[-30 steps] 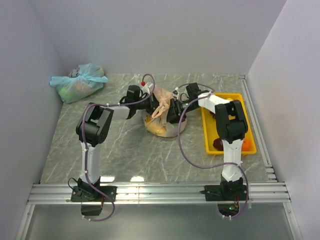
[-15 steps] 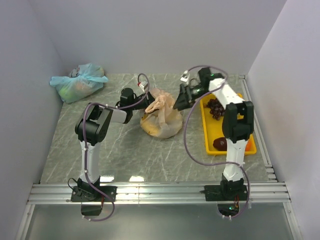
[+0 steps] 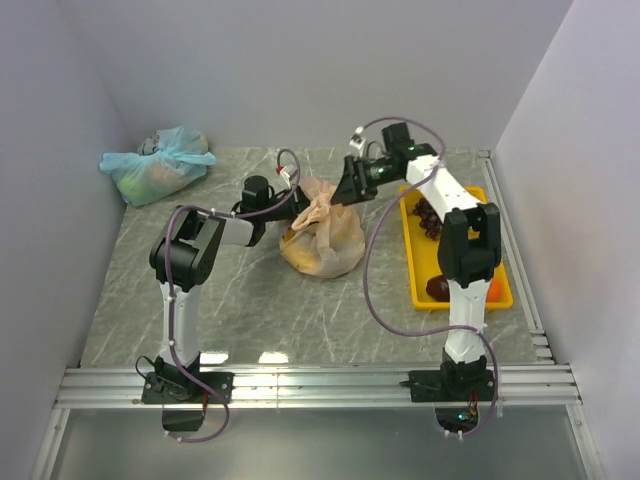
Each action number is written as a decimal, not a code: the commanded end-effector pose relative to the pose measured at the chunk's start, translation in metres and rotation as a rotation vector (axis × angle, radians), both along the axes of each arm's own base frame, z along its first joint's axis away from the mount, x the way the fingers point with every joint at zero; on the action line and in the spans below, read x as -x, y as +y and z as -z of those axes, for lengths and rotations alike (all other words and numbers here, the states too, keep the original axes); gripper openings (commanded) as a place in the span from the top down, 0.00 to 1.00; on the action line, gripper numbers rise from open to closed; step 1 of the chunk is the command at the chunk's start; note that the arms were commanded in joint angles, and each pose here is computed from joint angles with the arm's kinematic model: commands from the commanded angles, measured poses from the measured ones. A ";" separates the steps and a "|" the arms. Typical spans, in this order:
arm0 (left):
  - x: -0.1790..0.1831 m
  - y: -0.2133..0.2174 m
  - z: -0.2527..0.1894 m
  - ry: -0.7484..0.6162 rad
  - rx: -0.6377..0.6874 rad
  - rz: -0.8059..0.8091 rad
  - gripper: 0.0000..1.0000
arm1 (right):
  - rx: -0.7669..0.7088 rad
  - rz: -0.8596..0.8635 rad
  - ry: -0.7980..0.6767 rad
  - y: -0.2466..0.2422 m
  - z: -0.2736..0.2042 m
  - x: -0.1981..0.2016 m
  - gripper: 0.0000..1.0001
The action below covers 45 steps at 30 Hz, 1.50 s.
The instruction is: Place the fake fruits into the plastic bag and tie a complex knot
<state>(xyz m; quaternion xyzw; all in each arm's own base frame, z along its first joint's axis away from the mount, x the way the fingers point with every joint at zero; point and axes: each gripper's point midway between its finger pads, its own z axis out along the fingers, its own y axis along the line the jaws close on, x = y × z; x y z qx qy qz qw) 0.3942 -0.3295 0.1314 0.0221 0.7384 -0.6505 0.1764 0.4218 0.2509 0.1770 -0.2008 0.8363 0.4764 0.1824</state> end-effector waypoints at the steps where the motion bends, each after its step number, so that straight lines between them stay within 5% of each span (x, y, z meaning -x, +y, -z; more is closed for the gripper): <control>1: -0.003 -0.008 -0.038 -0.123 0.047 0.022 1.00 | 0.047 -0.058 0.039 0.017 0.022 0.028 0.23; 8: -0.017 -0.025 -0.044 -0.127 0.112 0.001 1.00 | -0.031 -0.140 0.151 0.057 0.037 0.072 0.20; 15: 0.001 -0.022 -0.071 -0.124 0.216 0.057 0.99 | -0.145 -0.141 0.091 0.094 0.012 0.053 0.20; 17: 0.011 -0.015 -0.065 -0.086 0.202 0.054 1.00 | -0.132 -0.171 -0.014 0.087 -0.006 0.041 0.20; 25: 0.008 -0.005 -0.039 -0.094 0.097 0.024 0.99 | 0.057 -0.127 -0.031 0.003 -0.018 0.070 0.20; 33: 0.005 -0.007 -0.026 -0.080 0.064 0.027 1.00 | -0.052 0.024 -0.047 -0.040 -0.040 0.027 0.36; 37: 0.006 -0.007 -0.028 -0.088 0.064 0.030 1.00 | -0.001 0.161 -0.084 -0.043 -0.021 -0.015 0.66; 41: 0.006 -0.007 -0.026 -0.087 0.049 0.034 1.00 | 0.010 0.149 -0.054 -0.024 -0.002 -0.027 0.69; 45: 0.005 -0.008 -0.022 -0.084 0.033 0.036 1.00 | -0.012 0.045 -0.010 0.002 0.022 -0.009 0.60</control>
